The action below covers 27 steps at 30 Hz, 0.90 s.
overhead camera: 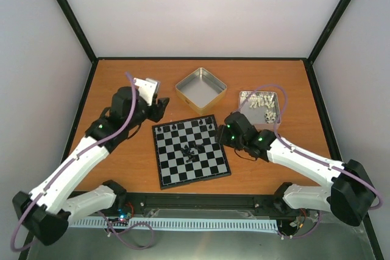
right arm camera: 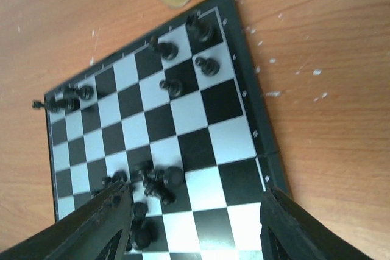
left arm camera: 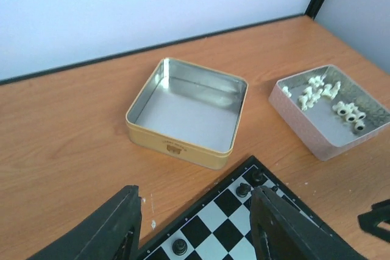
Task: Set up the chess pieces on the board
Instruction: Pick up the chess piece from the chessboard.
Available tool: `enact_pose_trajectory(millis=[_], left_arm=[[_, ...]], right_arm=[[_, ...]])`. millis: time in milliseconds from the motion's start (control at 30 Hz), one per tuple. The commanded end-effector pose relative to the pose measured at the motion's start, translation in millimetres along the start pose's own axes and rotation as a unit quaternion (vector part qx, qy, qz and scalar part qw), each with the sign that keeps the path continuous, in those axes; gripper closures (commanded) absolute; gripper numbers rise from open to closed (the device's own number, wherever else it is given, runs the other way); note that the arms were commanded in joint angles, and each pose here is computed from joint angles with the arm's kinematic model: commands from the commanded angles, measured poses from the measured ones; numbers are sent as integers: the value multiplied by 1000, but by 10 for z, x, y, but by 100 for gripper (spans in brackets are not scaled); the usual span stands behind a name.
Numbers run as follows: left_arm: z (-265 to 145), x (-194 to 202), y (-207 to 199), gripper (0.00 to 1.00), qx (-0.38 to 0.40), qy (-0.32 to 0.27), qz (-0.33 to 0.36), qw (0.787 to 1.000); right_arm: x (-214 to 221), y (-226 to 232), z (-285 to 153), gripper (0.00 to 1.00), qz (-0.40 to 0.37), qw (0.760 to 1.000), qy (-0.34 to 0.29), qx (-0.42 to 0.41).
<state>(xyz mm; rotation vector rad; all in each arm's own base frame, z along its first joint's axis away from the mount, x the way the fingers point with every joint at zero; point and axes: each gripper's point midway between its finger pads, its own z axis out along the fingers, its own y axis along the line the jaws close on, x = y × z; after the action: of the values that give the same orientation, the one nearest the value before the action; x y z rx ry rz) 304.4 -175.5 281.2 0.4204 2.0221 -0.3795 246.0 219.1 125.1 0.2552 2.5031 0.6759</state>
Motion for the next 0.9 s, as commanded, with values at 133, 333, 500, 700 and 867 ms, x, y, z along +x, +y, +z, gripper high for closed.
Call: enact_pose_trajectory(millis=[133,333,500,700,867], left_arm=[[-609,-243,44,42,2,-143,-10,990],[-1012,-313,107,31,-4,-243,-19,970],[-1201,-353,221,12,-25,-280,-53,958],[-1197,-284,363,0,-51,-273,-113,954],[-1107,-199,374,0,-53,-262,-116,957]], right_arm=[[276,161,-67,42,-56,998,39,13],[373,148,-156,42,-83,995,46,24],[427,87,-170,42,-100,993,50,42],[458,101,-79,42,-108,991,57,49],[574,162,83,47,-118,987,91,57]])
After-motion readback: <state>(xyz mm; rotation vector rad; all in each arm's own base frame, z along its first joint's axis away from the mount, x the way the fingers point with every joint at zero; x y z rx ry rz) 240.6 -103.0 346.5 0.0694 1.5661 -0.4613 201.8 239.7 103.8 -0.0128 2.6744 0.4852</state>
